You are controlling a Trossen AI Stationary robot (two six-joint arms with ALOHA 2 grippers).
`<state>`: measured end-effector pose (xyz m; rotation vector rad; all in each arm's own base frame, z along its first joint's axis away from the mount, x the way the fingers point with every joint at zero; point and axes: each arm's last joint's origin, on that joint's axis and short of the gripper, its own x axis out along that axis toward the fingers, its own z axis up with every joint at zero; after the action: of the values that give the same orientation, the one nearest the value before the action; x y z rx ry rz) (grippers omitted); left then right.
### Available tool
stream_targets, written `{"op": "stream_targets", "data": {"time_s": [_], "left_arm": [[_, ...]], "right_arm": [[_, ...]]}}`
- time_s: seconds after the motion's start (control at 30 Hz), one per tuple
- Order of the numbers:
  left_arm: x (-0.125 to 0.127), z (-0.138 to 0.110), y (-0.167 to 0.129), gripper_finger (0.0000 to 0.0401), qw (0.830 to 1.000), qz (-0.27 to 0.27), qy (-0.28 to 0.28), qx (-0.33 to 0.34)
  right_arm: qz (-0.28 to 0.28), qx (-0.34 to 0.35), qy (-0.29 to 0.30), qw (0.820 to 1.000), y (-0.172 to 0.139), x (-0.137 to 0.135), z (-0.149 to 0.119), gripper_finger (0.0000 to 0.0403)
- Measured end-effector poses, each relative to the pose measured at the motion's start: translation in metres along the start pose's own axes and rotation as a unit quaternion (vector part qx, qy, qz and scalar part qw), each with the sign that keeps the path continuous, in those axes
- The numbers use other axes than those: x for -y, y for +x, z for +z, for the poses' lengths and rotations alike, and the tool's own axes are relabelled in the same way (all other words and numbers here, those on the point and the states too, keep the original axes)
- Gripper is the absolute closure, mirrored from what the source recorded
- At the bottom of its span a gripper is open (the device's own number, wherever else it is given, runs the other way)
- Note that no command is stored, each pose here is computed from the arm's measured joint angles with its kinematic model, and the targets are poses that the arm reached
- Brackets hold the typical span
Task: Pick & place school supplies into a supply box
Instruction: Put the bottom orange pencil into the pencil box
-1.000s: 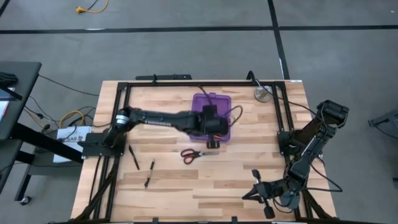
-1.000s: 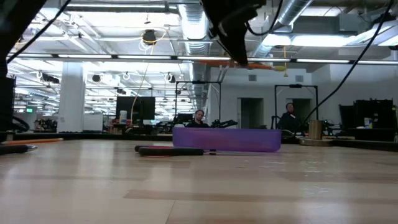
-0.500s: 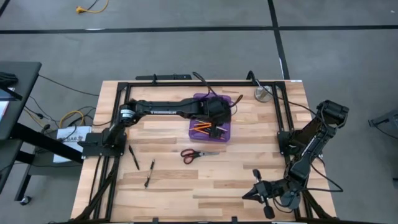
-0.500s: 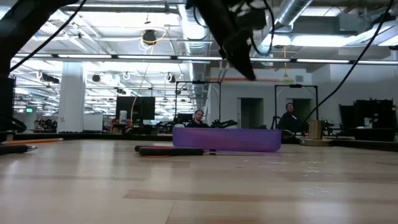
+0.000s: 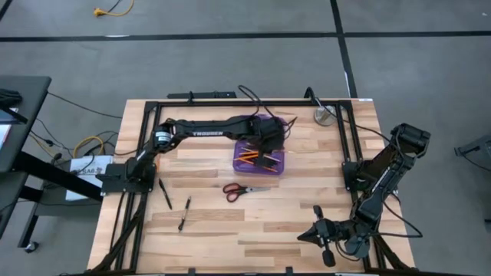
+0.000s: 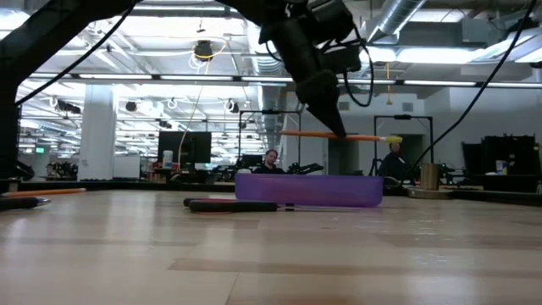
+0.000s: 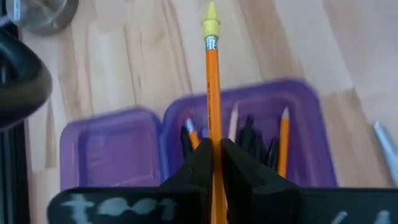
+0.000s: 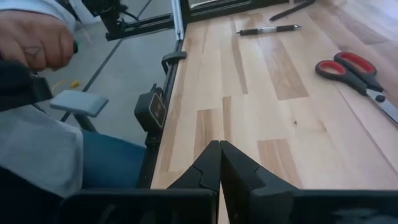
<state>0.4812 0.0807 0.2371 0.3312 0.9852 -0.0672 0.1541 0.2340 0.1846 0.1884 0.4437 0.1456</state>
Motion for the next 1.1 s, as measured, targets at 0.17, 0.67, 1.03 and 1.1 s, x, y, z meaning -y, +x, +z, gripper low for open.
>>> {"op": "stream_targets", "data": {"time_s": [0.17, 0.67, 1.03, 1.1], "left_arm": [[-0.009, -0.01, 0.0, 0.0397, 1.0, -0.022, -0.012, -0.018], [-0.007, -0.05, 0.028, 0.0397, 0.995, -0.044, -0.056, -0.068], [-0.011, -0.051, 0.03, 0.0364, 0.995, -0.029, -0.079, -0.062], [-0.011, -0.051, 0.03, 0.0351, 0.994, -0.029, -0.08, -0.062]], "right_arm": [[-0.004, -0.003, -0.005, 1.0, 0.0, 0.001, -0.001, 0.0403], [-0.028, -0.032, 0.004, 0.999, 0.0, 0.007, -0.008, 0.0403], [-0.031, -0.035, 0.013, 0.999, -0.001, 0.007, -0.008, 0.0403], [-0.031, -0.034, 0.014, 0.999, -0.001, 0.007, -0.008, 0.0403]]}}
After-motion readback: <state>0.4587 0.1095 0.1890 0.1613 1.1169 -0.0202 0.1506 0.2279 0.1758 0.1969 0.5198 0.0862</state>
